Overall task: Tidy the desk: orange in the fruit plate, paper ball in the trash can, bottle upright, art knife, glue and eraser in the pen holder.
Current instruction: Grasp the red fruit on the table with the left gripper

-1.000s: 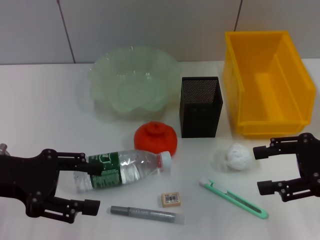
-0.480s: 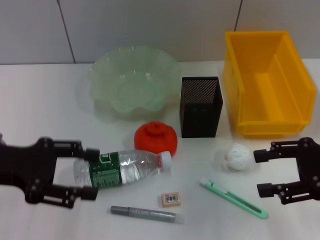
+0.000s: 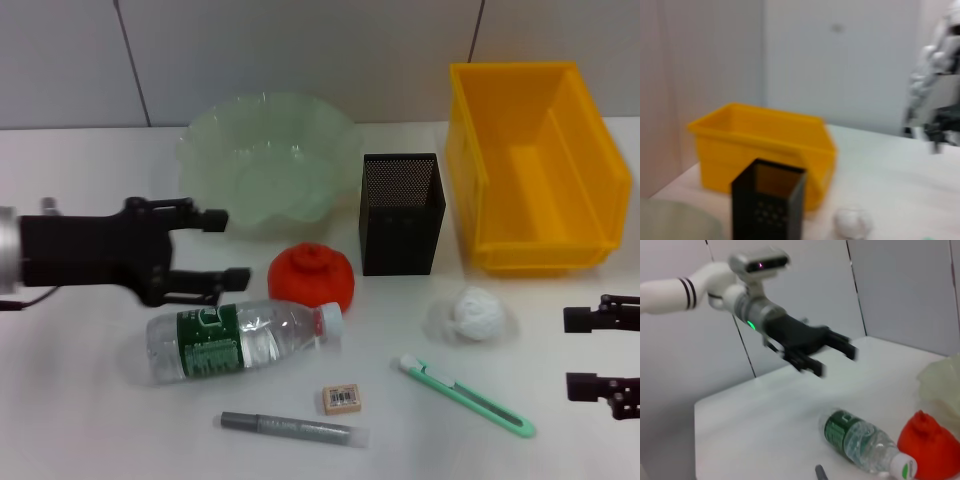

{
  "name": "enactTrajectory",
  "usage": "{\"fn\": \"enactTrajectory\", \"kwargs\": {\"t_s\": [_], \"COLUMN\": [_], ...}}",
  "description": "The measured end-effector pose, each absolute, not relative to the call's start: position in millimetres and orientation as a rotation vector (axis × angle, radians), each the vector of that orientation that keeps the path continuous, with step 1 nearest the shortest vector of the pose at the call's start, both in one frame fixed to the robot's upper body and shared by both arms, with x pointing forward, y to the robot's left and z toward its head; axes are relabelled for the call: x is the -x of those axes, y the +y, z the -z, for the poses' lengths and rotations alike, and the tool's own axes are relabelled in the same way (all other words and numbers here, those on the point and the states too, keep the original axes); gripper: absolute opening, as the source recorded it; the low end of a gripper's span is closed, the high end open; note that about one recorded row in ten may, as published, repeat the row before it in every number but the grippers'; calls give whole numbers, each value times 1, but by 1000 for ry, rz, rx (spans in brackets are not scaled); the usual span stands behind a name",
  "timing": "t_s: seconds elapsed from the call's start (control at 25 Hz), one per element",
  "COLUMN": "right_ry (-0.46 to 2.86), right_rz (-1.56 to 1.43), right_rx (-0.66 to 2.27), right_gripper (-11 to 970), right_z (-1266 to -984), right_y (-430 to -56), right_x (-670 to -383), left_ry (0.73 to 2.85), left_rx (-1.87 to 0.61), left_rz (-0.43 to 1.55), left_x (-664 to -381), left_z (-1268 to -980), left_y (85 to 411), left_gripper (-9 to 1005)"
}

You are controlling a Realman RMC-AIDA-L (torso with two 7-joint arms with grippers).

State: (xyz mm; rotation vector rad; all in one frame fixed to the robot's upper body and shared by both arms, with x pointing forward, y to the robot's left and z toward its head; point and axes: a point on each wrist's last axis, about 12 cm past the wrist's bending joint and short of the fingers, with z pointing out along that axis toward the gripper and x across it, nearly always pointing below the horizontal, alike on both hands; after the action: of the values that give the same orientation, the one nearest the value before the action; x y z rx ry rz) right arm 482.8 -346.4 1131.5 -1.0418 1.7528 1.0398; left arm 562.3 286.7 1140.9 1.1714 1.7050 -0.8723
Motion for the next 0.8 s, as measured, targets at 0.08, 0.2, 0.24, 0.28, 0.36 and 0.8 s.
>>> {"fn": "enactTrajectory", "kwargs": {"t_s": [0.08, 0.2, 0.24, 0.28, 0.36, 0.8], "right_ry": [1747, 1733, 1733, 1732, 1725, 1704], "right_rz": [-1042, -1032, -1032, -1029, -1028, -1035], "right_rx": [1037, 1042, 1042, 1044, 1050, 1068], "right_gripper": [780, 780, 780, 780, 780, 781], "right_z": [-1132, -1136, -1136, -1137, -1138, -1142], "right_y": [-348, -348, -348, -348, -345, -338], "right_x": [-482, -481, -481, -481, -482, -489], "left_ry": [1766, 1796, 1813, 1824, 1839, 1853], "left_rx": [-1101, -1075, -1064, -1056, -1041, -993], "left_rz": [813, 789, 777, 766, 743, 700], "left_x": [-576, -583, -586, -588, -590, -591], "left_z": [-1126, -1119, -1115, -1112, -1104, -1077], "left_y": [273, 266, 262, 260, 256, 244], "left_gripper": [812, 812, 812, 812, 812, 813]}}
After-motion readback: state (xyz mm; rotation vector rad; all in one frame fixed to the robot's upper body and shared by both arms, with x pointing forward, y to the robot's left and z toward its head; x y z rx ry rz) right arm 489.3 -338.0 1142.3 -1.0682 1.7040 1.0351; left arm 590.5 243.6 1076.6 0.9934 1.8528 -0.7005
